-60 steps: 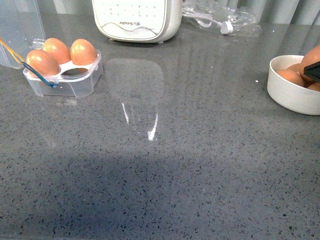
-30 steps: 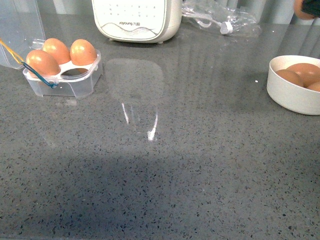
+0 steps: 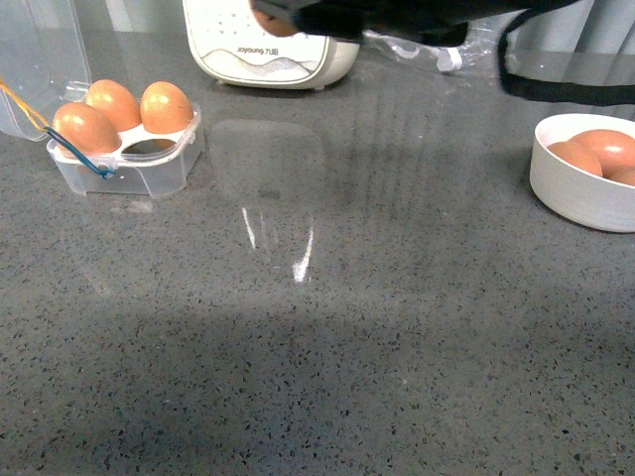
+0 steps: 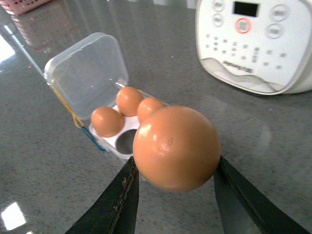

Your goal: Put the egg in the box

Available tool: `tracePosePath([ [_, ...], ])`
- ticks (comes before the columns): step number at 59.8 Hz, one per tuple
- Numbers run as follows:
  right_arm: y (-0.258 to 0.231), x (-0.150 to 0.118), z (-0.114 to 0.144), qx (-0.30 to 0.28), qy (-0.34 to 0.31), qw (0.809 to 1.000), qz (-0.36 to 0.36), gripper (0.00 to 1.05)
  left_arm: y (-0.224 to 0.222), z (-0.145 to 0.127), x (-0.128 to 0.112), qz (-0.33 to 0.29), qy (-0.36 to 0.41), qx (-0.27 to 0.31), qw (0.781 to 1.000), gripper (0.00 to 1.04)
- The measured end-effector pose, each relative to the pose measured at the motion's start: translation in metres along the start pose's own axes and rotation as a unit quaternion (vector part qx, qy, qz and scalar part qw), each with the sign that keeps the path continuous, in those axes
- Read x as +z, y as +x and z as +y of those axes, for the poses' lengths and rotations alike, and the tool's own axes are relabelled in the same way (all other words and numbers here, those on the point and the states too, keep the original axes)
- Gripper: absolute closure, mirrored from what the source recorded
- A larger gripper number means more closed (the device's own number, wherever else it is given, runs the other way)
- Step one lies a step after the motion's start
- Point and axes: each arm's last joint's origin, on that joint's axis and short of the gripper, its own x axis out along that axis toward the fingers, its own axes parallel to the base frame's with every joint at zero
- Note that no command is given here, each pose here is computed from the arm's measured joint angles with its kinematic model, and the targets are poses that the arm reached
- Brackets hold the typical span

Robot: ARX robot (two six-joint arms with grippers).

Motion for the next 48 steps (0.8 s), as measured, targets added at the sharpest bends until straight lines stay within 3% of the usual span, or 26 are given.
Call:
tracePosePath([
  [17,0.056,-0.006,0.017,0.030,0.022,0.999,0.037,0.66,0.000,0.000,0.000,0.000,0.000,0.000,1.000,0.07],
  [48,0.094,-0.013,0.029,0.038,0.019,0.995,0.089,0.66,0.000,0.000,0.000,0.000,0.000,0.000,1.000,0.07],
])
